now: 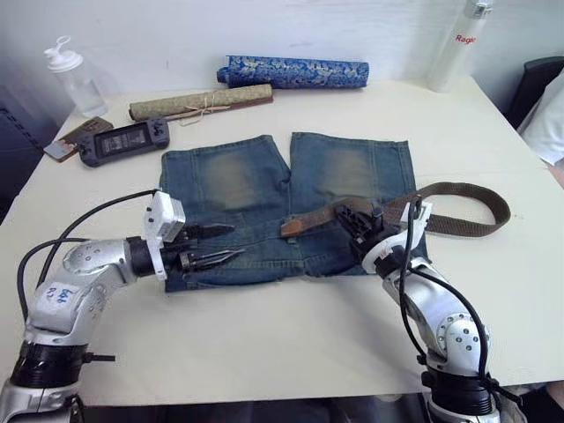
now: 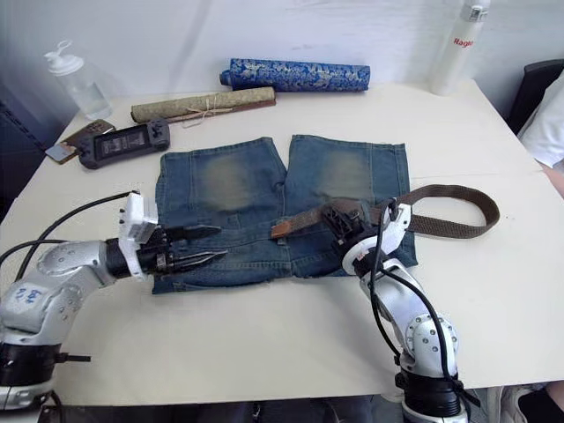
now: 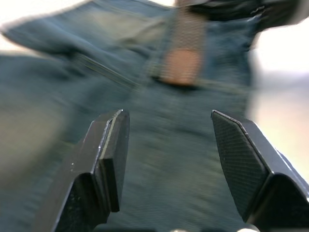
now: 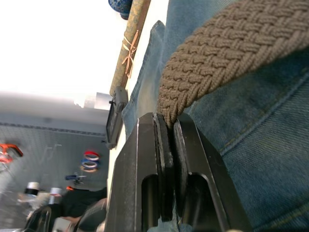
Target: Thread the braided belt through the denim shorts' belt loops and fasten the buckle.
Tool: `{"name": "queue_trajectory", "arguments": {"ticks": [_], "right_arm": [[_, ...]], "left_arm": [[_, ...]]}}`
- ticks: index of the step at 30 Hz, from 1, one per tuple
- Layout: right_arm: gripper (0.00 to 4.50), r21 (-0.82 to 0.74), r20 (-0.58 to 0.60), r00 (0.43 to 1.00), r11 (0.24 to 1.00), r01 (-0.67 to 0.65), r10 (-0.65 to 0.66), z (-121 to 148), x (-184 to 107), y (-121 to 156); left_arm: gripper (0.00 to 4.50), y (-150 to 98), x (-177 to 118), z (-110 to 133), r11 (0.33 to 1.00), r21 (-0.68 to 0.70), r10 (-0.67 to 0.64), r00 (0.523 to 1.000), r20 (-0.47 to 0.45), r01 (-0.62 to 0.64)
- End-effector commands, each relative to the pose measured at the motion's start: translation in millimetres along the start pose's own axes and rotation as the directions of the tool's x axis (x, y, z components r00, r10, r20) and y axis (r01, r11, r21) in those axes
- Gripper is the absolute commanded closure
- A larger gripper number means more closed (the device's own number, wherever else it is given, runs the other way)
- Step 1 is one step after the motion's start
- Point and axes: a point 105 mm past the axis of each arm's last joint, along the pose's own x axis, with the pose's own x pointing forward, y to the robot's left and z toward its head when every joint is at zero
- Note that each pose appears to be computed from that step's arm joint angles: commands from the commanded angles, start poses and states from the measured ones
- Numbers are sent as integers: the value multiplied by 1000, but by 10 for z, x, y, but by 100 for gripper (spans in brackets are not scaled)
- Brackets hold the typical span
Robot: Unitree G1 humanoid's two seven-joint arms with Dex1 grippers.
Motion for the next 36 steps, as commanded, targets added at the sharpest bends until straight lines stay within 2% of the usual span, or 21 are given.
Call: {"name": "queue_trajectory", "arguments": {"ticks": [1, 5, 10, 20, 31, 34, 36], "right_arm": [[450, 2, 42, 998, 999, -41, 41, 70, -23, 64], [450, 82, 113, 992, 994, -71, 62, 269, -81, 91], [450, 86, 125, 991, 995, -54, 43, 369, -125, 29], [450, 25, 16, 999, 999, -35, 35, 112, -75, -4], [450, -57, -45, 998, 997, -53, 50, -123, 42, 57], [450, -64, -50, 997, 996, -59, 56, -144, 47, 64], [450, -114, -26, 998, 992, -52, 49, -51, 37, 27]], "left_arm": [[151, -76, -21, 163, 1000, -16, -24, 998, 64, 25], [151, -57, -18, 145, 999, -35, -8, 998, 66, 10], [151, -49, 9, 124, 999, -45, -3, 998, 61, 6], [151, 9, 37, 148, 999, -38, 12, 998, 61, -9], [151, 12, 51, 152, 999, -36, 21, 998, 55, -19], [151, 6, 48, 145, 999, -27, 20, 999, 46, -18], [151, 4, 51, 147, 999, -31, 20, 999, 51, -18]]}}
